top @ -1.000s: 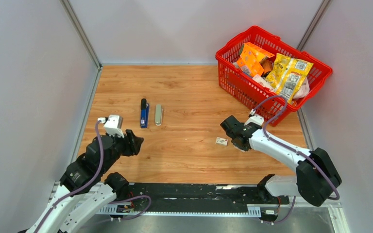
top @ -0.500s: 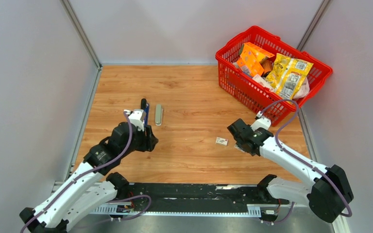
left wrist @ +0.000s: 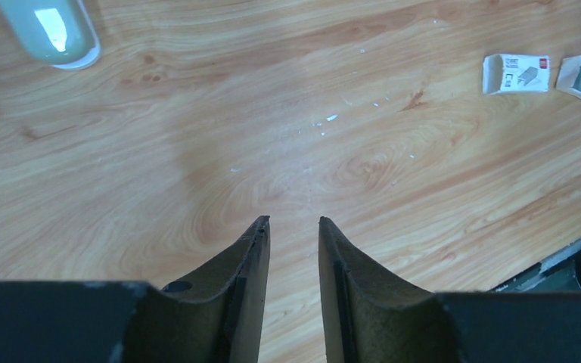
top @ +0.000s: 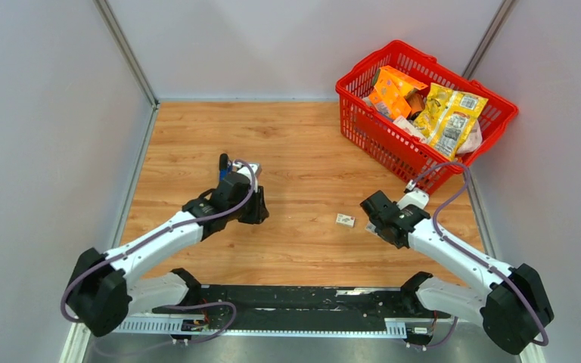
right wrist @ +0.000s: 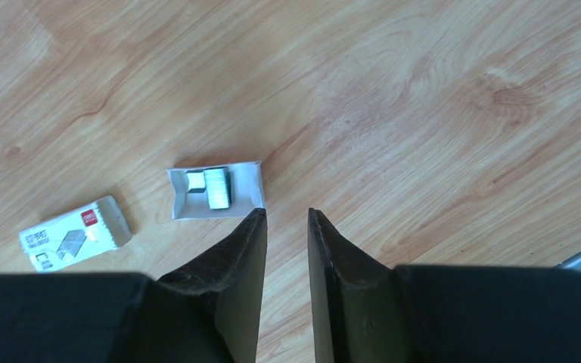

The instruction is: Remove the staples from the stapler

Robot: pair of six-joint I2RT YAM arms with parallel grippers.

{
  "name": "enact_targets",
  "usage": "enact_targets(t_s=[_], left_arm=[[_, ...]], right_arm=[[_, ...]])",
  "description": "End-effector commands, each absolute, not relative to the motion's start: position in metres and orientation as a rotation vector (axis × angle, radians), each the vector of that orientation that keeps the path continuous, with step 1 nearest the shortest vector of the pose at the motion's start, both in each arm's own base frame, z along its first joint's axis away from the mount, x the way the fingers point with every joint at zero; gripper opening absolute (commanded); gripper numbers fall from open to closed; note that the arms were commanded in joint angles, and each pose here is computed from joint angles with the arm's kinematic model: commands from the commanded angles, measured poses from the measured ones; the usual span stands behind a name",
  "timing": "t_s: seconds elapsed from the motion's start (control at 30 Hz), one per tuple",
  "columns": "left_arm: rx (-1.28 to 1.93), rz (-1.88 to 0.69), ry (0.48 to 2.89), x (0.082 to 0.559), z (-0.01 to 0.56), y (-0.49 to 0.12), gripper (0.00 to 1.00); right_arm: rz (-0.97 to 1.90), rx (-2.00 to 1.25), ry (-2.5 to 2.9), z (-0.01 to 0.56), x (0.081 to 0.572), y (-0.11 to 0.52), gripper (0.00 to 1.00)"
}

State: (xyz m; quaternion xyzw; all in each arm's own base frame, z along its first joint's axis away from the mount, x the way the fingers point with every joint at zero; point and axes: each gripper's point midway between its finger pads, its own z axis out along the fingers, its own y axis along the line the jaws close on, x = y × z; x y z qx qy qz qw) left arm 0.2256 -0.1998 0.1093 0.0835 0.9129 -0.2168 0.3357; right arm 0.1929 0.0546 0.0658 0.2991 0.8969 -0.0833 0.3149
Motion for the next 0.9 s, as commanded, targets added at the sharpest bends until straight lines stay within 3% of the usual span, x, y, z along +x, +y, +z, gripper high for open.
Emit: enact_targets(t_s=[0.0,0.33,0.87], left_arm=[[0.248,-0.673,2.309,0.251,0.123,-0.233,0.36],[0.284,-0.731,2.353,0.272,0.101,-0.265,0.24],[0.352,-0.667,2.418,0.289,0.083,-0.293,0.20]], right_arm=[[-0.226,0.815,2.324,0.062,0.199,0.046,0.29],[-0.186,0.782,2.340,0.057,0.210,0.054,0.29],[-0.194,0.772,2.370,0.040,0.217,0.061,0.27]])
